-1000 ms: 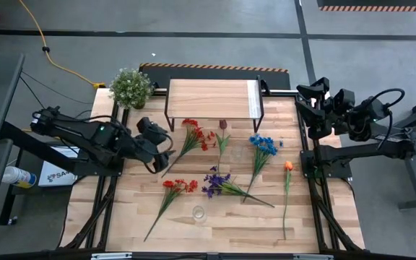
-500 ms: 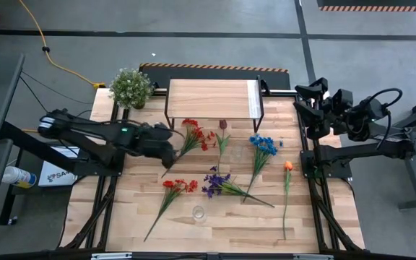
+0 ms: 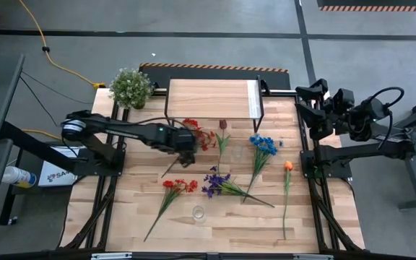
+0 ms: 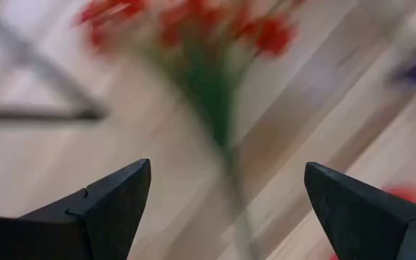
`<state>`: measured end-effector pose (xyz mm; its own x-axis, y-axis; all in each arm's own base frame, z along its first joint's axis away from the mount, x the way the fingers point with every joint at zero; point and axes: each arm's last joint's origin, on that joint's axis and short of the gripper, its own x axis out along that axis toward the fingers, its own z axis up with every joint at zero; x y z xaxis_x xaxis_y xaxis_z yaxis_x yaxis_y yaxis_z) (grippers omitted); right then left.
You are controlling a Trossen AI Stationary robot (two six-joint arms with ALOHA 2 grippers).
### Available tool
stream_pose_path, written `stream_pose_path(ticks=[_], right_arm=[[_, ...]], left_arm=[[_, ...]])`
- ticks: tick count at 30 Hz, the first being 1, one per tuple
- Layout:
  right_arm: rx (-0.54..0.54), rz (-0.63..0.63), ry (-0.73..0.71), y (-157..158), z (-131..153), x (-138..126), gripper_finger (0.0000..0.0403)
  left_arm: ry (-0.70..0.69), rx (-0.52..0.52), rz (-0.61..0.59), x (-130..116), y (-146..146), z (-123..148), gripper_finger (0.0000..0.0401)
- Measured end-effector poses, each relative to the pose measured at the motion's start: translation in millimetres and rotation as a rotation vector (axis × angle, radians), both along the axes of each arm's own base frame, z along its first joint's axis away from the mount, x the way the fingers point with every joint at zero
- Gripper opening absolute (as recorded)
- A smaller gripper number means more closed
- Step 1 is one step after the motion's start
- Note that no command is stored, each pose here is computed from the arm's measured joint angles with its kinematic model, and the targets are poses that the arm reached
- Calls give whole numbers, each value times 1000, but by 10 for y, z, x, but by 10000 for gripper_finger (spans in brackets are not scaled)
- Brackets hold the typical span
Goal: Pick and place flowers into a vace then onto a shelf
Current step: Put the top orange flowers into the bottom transparent vase
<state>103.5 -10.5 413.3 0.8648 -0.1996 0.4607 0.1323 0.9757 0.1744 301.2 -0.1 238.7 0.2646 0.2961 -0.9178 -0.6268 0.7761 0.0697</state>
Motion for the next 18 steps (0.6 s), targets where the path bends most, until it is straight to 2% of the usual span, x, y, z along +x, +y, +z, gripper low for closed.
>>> stream_pose_path(ticks=[3, 5, 7, 10, 12, 18], right_arm=[[6, 15, -6, 6, 3, -26, 271], [-2, 29, -5, 12, 2, -45, 271], [-13, 50, -10, 20, 7, -63, 271], [-16, 54, -6, 22, 4, -73, 271], [-14, 52, 4, 21, -5, -76, 271], [-19, 46, 14, 20, -12, -73, 271]], left_arm=[[20, -17, 14, -20, 43, -197, 397], [-29, -27, 31, 16, 48, -303, 397], [41, -27, 64, -98, 70, -453, 397], [-35, -40, 95, -98, 64, -589, 397], [-19, -47, 120, -167, 64, -701, 397], [-75, -70, 149, -164, 61, -778, 397]])
